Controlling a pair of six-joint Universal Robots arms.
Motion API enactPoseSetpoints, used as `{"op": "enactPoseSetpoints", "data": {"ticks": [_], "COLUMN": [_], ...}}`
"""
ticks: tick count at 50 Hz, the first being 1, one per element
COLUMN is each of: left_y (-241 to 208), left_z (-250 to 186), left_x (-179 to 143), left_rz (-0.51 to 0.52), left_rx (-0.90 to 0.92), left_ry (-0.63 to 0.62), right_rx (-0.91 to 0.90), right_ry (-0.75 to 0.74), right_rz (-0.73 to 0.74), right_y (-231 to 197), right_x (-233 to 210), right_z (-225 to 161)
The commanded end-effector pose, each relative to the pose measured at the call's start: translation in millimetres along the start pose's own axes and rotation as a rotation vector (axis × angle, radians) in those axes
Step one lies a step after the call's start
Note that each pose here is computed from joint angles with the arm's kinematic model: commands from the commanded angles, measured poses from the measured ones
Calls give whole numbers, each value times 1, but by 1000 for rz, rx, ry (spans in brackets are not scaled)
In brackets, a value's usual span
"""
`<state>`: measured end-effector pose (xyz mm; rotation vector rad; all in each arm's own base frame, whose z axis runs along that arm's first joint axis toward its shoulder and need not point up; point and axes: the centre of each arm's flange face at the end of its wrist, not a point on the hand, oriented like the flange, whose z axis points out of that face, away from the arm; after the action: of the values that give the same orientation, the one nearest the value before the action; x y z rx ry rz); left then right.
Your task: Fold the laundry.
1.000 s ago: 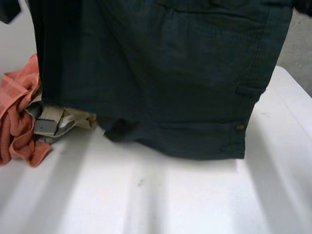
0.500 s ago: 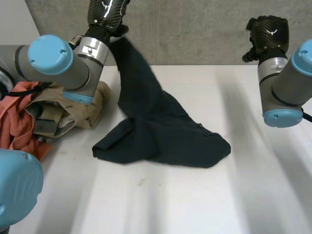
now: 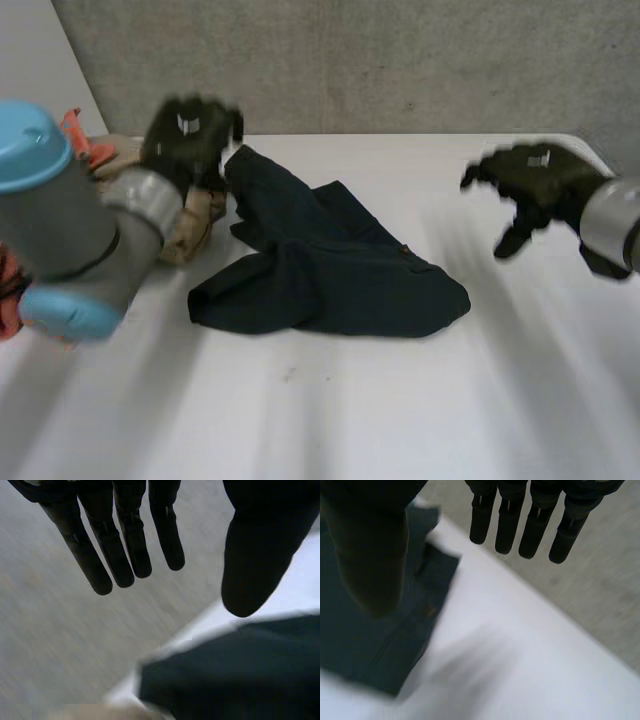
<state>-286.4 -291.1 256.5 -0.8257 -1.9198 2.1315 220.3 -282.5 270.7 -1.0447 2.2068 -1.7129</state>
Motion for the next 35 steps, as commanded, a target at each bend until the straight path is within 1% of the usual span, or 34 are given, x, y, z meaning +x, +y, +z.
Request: {"op": "enactPoseSetpoints", "data": {"ticks": [1, 4, 6, 10, 13, 22, 26, 29, 35], "left_y": [54, 68, 76, 101, 111, 120, 115, 119, 136], "left_z": [-88, -98, -99, -93, -85, -34, -14, -3, 22], "left_x": [43, 47, 50, 56, 54, 29, 24, 23, 20], "left_rz": [-46, -60, -69, -78, -80, -63, -51, -42, 31], "left_rx": [-332, -376, -394, -462, -477, -384, -325, -316, -325], "left_ry": [186, 206, 219, 232, 222, 120, 102, 91, 45], "right_rx": [-120, -103, -94, -81, -68, 56, 100, 103, 93], "right_ry": [-135, -162, -167, -163, -174, -175, -177, -183, -121], "right_rz": [-104, -126, -121, -130, -136, -219, -240, -253, -274], "right_y": [53, 67, 80, 97, 104, 105, 101, 101, 100], "right_x": [-26, -36, -38, -41, -46, -66, -74, -84, -87], "right_z": [-5, -1, 9, 27, 35, 64, 75, 85, 102]}}
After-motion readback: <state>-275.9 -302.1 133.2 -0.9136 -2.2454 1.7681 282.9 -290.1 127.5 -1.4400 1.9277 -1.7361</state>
